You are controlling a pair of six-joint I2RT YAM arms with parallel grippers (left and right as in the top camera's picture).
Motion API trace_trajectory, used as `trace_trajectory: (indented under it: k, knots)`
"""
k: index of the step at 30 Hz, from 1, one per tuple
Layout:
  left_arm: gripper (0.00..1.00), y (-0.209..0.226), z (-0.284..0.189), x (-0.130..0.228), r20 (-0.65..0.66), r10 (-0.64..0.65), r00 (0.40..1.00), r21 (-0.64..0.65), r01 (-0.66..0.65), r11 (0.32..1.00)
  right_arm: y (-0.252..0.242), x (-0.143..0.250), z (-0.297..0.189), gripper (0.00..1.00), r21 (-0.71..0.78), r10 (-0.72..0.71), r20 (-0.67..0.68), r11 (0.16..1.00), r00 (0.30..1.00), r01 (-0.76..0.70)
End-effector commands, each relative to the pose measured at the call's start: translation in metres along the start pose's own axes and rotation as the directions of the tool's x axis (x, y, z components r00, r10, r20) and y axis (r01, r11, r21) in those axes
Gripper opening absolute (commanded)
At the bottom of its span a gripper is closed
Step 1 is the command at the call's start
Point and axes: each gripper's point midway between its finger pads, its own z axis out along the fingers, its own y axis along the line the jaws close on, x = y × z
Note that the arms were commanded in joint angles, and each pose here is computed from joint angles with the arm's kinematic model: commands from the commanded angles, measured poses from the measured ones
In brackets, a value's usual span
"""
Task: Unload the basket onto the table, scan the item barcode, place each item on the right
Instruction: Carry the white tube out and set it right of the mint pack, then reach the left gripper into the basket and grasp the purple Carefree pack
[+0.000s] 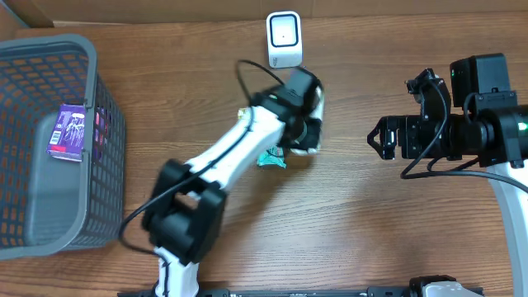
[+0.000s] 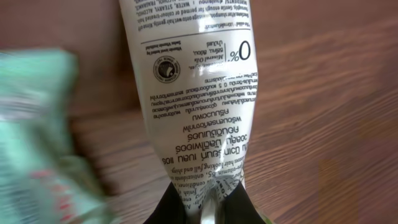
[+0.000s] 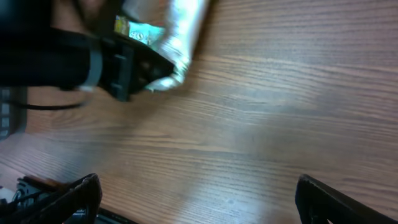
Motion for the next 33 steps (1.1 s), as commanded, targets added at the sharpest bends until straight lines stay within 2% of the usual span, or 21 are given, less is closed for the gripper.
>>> trace_trajectory:
  k: [1, 6, 9, 10, 15, 19, 23, 25, 28, 33]
  knots:
    - [0.05, 0.0, 0.017, 0.006, -0.039, -0.066, 0.997, -0.005, 0.066, 0.998, 0.002, -0.002, -0.005, 1.0, 0.003, -0.008, 0.016, 1.0, 1.0, 0.008]
    - [0.36, 0.009, 0.025, 0.011, -0.066, -0.079, 0.995, -0.042, 0.076, 0.996, 0.002, -0.001, -0.005, 1.0, 0.003, -0.007, 0.012, 1.0, 1.0, 0.007]
    - [0.47, 0.002, 0.009, 0.0, -0.038, -0.072, 0.997, -0.02, 0.071, 0.997, 0.002, -0.001, -0.005, 1.0, 0.003, -0.007, 0.013, 1.0, 1.0, 0.007]
    - [0.48, -0.001, 0.0, -0.006, -0.023, -0.05, 0.998, -0.021, 0.05, 0.999, 0.002, -0.001, -0.005, 1.0, 0.003, -0.007, 0.013, 1.0, 1.0, 0.007]
    - [0.52, -0.001, -0.102, -0.052, 0.124, 0.044, 0.991, -0.087, -0.033, 0.996, 0.002, -0.001, -0.005, 1.0, 0.003, -0.008, 0.013, 1.0, 1.0, 0.007]
    - [0.57, 0.017, -0.225, -0.081, 0.314, 0.028, 0.949, -0.093, 0.001, 0.996, 0.002, -0.001, -0.005, 1.0, 0.003, -0.007, 0.013, 1.0, 1.0, 0.007]
    - [0.64, 0.081, -0.334, -0.08, 0.51, -0.079, 0.857, -0.141, 0.174, 0.975, 0.002, -0.001, -0.005, 1.0, 0.003, -0.008, 0.013, 1.0, 1.0, 0.007]
    - [0.66, 0.121, -0.365, -0.07, 0.562, -0.142, 0.815, -0.17, 0.282, 0.944, 0.002, -0.001, -0.005, 1.0, 0.003, -0.007, 0.013, 1.0, 1.0, 0.007]
    - [0.66, 0.19, -0.394, -0.044, 0.592, -0.275, 0.757, -0.193, 0.465, 0.864, 0.002, -0.001, -0.005, 1.0, 0.003, -0.007, 0.012, 1.0, 1.0, 0.007]
    - [0.65, 0.294, -0.404, 0.007, 0.576, -0.486, 0.658, -0.245, 0.706, 0.665, 0.002, -0.001, -0.005, 1.0, 0.003, -0.007, 0.013, 1.0, 1.0, 0.007]
